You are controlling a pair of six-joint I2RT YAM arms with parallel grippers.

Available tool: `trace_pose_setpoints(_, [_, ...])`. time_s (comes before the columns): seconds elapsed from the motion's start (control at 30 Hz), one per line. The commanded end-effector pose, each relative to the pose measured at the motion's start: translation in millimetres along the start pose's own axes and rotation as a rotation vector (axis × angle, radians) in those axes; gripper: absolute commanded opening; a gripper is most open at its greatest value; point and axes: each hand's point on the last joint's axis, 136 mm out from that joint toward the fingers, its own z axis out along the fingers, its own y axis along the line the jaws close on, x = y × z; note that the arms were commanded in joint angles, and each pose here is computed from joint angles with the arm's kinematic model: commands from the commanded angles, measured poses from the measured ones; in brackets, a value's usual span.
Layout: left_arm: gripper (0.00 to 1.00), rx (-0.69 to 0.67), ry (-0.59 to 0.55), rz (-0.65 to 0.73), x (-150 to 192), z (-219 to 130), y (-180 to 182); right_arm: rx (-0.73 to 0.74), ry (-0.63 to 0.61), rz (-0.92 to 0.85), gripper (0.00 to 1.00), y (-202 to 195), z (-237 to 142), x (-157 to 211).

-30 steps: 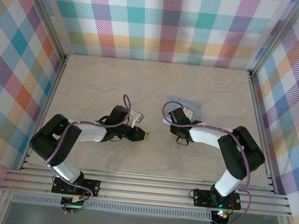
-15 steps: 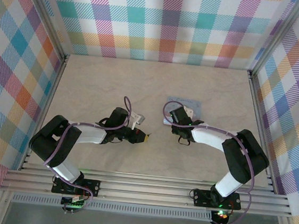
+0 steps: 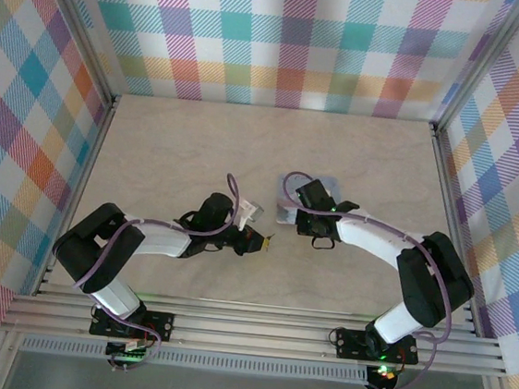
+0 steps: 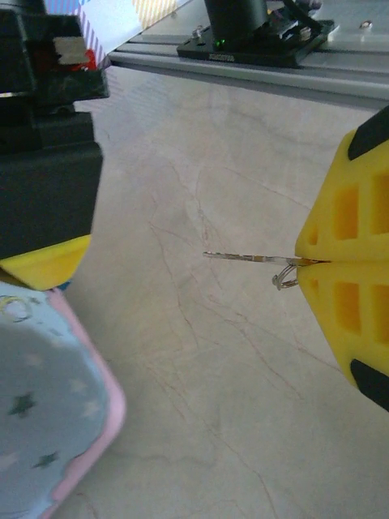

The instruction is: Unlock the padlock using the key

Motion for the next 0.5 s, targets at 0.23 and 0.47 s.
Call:
trace_pose_setpoints(0.23, [0.00,-0.013,-0.159,0.153,-20,7,-26,-0.078,0.029,0.046,0.00,5,-58,-13])
trace_pose_setpoints(0.47, [0.00,0.032,-0.180,0.186,-32,32,-42,-0.016,0.016,0.239,0.00,-29,-75,-11])
